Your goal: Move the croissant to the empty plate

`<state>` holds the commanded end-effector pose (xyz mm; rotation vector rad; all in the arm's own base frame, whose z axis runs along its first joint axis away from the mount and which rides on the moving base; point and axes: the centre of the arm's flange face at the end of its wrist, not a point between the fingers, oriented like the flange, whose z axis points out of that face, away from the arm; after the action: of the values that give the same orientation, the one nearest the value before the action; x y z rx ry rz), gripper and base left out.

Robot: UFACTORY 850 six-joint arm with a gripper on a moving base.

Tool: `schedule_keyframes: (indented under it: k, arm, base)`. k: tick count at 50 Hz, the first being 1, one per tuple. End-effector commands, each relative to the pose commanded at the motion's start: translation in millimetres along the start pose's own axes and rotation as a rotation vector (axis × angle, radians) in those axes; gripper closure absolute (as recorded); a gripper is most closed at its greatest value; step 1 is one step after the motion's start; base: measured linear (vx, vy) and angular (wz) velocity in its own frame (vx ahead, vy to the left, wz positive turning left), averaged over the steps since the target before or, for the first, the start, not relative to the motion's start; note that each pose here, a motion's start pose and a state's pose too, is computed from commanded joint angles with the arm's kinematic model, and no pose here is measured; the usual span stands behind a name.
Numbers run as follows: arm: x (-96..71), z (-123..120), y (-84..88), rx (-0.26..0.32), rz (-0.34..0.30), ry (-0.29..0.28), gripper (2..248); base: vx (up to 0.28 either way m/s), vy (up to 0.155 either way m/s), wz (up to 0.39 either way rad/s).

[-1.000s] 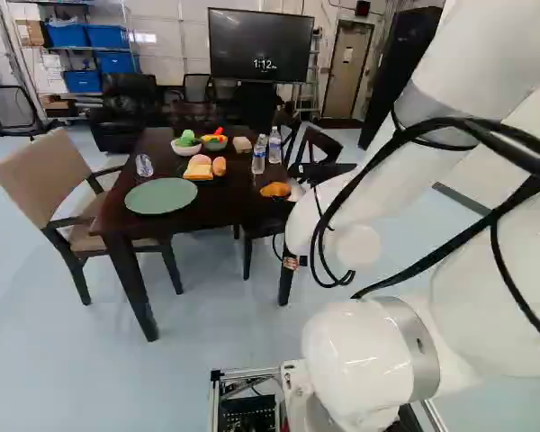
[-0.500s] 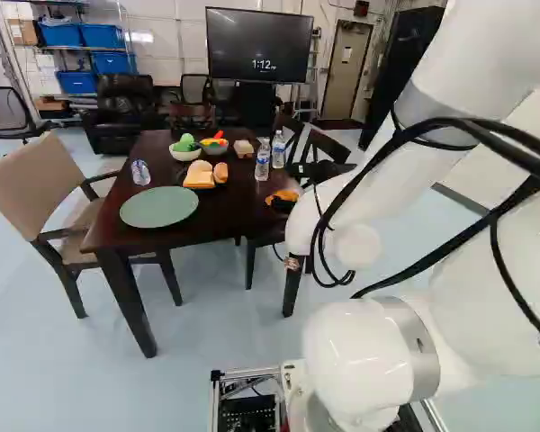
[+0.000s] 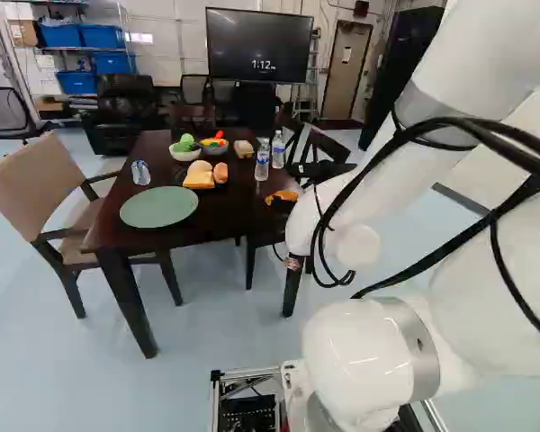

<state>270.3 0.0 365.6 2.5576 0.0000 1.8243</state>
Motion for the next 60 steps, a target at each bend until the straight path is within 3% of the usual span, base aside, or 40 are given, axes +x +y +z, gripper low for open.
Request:
schedule_keyframes:
  k: [8,30,60]
  arm:
    - [4.4,1.5,0.0,0.000,0.000,0.011,3]
    - [37.0,28.8,-7.4,0.019,-0.003,0.037,3]
    - [71.8,68.5,-20.4,0.020,0.026,-0.055,3]
  base:
    - [0.000,0.000,0.000]
    - [0.000,0.000,0.000]
    - [0.000,0.000,0.000]
